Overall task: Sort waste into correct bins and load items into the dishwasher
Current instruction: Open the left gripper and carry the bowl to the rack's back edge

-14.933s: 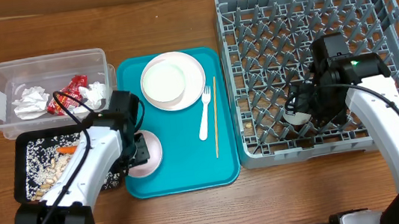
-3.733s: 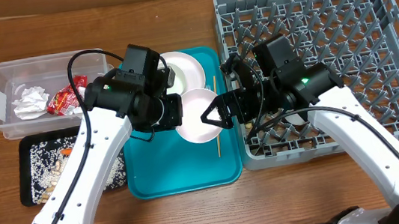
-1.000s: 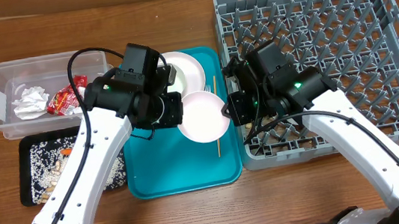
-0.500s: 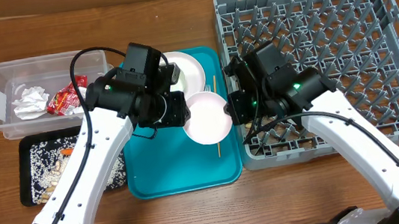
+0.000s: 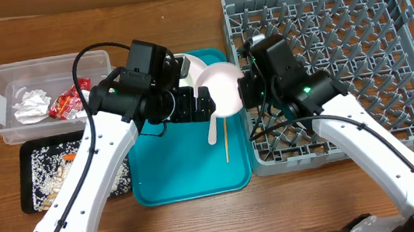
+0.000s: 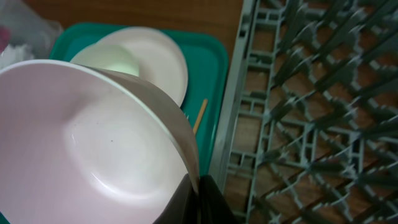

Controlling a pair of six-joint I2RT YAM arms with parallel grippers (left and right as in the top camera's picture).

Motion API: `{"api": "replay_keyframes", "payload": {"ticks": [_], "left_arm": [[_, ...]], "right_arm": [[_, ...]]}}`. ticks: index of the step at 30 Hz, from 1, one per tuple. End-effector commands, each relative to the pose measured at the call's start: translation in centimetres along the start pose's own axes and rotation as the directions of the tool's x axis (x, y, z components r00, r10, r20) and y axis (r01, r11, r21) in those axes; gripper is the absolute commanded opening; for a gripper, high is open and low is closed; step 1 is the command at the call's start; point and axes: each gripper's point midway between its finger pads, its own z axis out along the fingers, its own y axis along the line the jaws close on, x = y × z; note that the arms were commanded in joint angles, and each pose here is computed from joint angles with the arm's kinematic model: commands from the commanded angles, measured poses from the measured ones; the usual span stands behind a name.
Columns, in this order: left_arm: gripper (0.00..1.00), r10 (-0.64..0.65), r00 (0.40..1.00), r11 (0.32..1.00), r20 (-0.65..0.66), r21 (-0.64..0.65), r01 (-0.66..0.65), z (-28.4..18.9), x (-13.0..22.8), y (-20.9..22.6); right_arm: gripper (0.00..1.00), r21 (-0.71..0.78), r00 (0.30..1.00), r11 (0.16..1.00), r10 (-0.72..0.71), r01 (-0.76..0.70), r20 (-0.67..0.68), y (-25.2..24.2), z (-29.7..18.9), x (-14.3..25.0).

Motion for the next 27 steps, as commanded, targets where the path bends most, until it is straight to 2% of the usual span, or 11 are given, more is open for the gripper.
{"api": "replay_keyframes", "payload": {"ticks": [1, 5, 8, 15, 19, 24, 27], "left_arm": [[1.0, 0.032, 0.998, 0.999, 0.045, 0.027, -0.034, -1.4, -0.8, -1.1], [1.0, 0.032, 0.998, 0.999, 0.045, 0.027, -0.034, -1.4, -0.8, -1.1], [1.0, 0.032, 0.998, 0.999, 0.046, 0.027, -0.034, -1.4, -0.8, -1.1], [1.0, 0.032, 0.998, 0.999, 0.052, 0.006, -0.033, -1.4, -0.9, -0.8], [1.0, 0.032, 0.998, 0.999, 0.052, 0.006, -0.033, -1.4, -0.9, -0.8], [1.0, 0.032, 0.998, 0.999, 0.051, 0.006, -0.033, -1.4, -0.9, -0.8], [1.0, 0.032, 0.998, 0.999, 0.052, 0.006, -0.033, -1.4, -0.9, -0.8]], "right_arm": [[0.04, 0.115, 0.994, 0.993, -0.024, 0.012, 0.106, -1.7, -0.4, -2.4], [0.04, 0.189, 0.976, 0.981, -0.082, 0.044, 0.202, -2.6, -0.9, -4.9], [0.04, 0.318, 0.955, 0.947, -0.142, 0.054, 0.261, -4.7, -1.8, -6.7], [0.04, 0.439, 0.915, 0.895, -0.243, 0.083, 0.322, -8.3, -3.0, -9.9], [0.04, 0.575, 0.886, 0.798, -0.386, 0.18, 0.257, -11.8, -1.7, -11.4], [0.04, 0.754, 0.833, 0.569, -0.551, 0.328, 0.054, -15.3, 0.6, -12.2], [0.04, 0.802, 0.819, 0.491, -0.573, 0.341, 0.003, -16.6, 2.1, -12.5]]}}
